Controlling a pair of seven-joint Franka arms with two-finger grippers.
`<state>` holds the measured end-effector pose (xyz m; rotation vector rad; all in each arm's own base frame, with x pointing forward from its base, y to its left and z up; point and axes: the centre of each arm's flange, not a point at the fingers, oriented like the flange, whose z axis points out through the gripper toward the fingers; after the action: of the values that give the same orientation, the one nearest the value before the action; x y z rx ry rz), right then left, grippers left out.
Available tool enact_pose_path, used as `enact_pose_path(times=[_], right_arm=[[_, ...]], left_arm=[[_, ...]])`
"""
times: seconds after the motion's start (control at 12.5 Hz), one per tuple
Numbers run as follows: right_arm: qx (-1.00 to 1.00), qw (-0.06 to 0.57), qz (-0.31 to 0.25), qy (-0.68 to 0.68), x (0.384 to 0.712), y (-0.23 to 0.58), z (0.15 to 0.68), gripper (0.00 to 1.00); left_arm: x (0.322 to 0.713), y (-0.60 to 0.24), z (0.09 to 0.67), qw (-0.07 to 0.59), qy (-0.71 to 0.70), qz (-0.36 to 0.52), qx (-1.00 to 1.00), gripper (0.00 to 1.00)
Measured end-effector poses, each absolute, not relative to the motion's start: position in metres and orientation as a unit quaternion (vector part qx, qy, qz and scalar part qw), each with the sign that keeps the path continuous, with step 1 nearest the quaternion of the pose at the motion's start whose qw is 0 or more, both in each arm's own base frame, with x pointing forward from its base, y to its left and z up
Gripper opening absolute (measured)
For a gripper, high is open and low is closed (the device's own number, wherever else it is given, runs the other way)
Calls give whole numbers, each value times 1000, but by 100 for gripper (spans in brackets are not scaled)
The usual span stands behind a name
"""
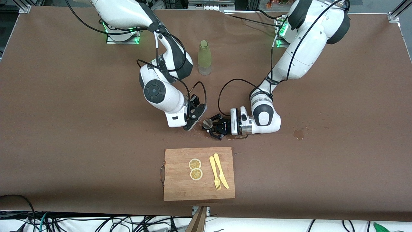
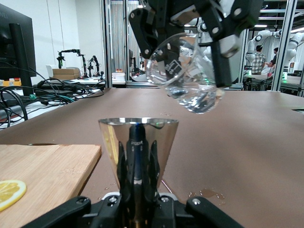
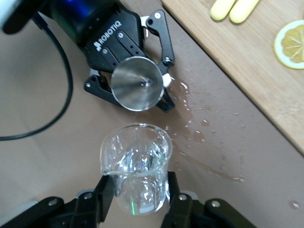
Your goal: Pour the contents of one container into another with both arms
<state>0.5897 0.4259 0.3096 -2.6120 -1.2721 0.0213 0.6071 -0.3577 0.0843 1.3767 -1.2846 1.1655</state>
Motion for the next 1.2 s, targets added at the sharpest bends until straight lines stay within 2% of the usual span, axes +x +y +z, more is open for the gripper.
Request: enact_pose_path(times=[0.32, 1.2], right_arm=[[-886, 87, 4, -456, 592, 431, 306, 48], [-876, 40, -12, -481, 611, 422, 340, 48]], left_arm=[[607, -357, 84, 446, -519, 471, 557, 8], [606, -364, 86, 441, -517, 471, 563, 8]])
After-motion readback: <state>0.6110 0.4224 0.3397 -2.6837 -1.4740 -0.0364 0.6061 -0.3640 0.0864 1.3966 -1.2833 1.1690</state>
